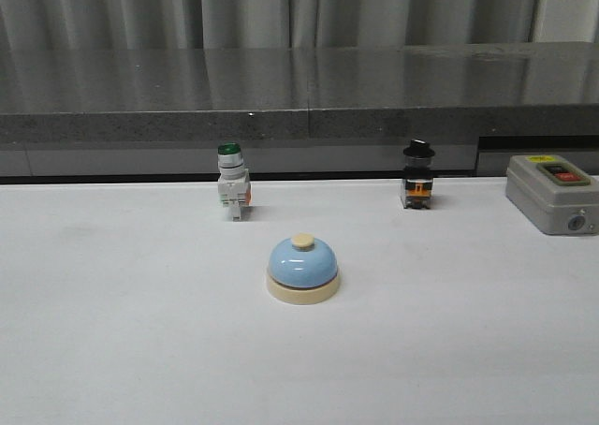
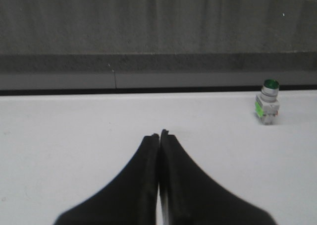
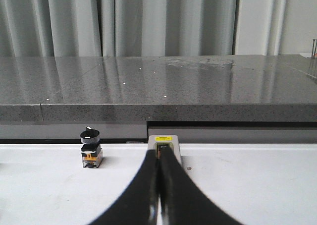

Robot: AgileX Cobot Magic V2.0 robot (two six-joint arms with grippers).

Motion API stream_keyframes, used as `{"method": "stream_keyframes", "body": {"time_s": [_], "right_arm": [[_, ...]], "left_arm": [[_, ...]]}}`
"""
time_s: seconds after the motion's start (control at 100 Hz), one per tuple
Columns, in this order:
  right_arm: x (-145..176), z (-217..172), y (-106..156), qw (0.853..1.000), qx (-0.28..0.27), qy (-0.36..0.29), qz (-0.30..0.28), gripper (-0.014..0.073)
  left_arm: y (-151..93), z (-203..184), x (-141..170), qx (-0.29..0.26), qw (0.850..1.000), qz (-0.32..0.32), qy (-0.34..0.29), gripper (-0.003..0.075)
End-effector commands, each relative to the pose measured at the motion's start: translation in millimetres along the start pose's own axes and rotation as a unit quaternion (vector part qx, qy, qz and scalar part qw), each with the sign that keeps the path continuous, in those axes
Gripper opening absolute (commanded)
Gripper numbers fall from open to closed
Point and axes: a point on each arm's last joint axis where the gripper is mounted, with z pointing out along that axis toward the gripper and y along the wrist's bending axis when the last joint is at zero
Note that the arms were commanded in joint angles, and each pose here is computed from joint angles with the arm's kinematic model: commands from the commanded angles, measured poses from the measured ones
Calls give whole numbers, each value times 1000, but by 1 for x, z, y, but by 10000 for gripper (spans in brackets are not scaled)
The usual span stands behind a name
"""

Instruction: Place and press bell with both arms

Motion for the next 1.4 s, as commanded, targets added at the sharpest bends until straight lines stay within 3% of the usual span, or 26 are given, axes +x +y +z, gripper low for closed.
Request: {"method": "stream_keyframes", "body": {"time_s": [0.0, 0.51, 1.39], "right_arm": [[-13, -2, 0, 999, 3, -54, -4, -60], [-13, -2, 0, 999, 3, -54, -4, -60], [-13, -2, 0, 999, 3, -54, -4, -60]], "left_arm": [[1, -6, -5, -5, 996, 1, -88, -20], [5, -15, 33, -21, 984, -2, -176, -20], [6, -15, 34, -22, 983, -1, -183, -20]]}}
